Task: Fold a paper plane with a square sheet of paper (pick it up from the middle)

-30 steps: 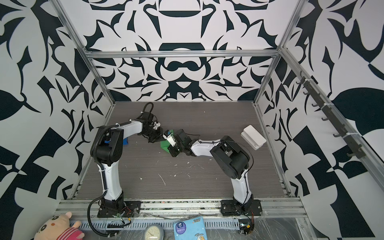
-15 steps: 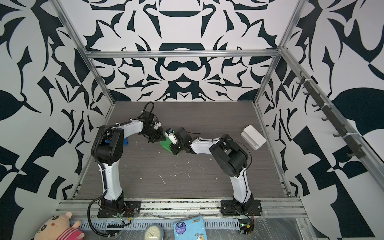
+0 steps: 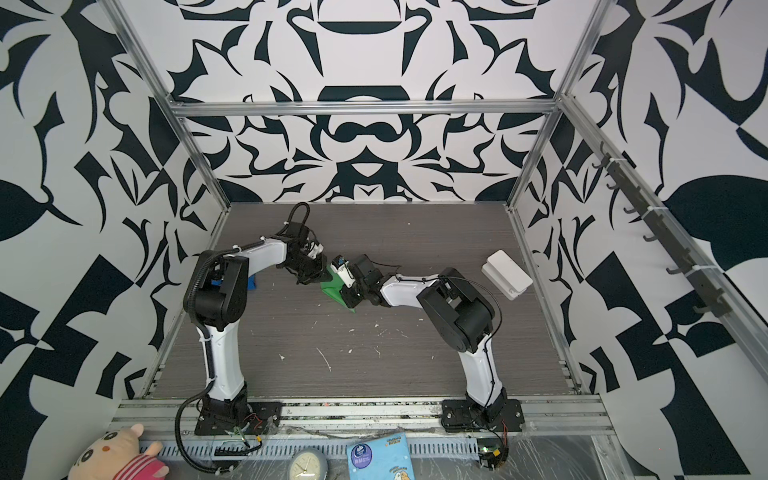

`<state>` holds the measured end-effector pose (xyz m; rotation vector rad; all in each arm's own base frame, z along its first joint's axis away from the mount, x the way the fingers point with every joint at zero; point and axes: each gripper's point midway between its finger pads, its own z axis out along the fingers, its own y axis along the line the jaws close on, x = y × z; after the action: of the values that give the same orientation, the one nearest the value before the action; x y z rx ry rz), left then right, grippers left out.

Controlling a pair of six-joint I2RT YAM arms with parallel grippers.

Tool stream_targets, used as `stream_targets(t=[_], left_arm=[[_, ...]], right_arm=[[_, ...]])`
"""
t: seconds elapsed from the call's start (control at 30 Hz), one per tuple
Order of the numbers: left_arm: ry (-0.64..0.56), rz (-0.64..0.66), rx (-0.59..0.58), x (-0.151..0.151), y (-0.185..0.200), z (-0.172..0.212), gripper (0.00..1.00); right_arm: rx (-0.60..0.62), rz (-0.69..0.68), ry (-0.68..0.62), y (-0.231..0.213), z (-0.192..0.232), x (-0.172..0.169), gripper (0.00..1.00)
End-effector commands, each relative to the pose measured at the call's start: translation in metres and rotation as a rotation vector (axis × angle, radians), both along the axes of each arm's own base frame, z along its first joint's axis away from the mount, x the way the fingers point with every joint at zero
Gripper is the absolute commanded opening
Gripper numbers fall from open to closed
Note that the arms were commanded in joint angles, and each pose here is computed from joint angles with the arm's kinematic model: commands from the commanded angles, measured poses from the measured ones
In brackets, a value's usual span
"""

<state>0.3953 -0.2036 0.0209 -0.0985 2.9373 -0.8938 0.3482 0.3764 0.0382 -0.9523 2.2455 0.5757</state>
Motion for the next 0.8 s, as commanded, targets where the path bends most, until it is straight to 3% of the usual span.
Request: stream_targets(t=[0.0, 0.77], left_arm=[[0.134, -0.012, 0.117, -0.029, 0.015, -0.041, 0.03], [0.136, -0.007, 0.136, -0.029, 0.017, -0.043, 0.02]], right_arm=[[0.013, -0.004, -0.033, 0.006, 0.013, 0.011, 0.0], [-0.004, -0.03, 0.005, -0.002, 0.019, 0.005, 0.0]])
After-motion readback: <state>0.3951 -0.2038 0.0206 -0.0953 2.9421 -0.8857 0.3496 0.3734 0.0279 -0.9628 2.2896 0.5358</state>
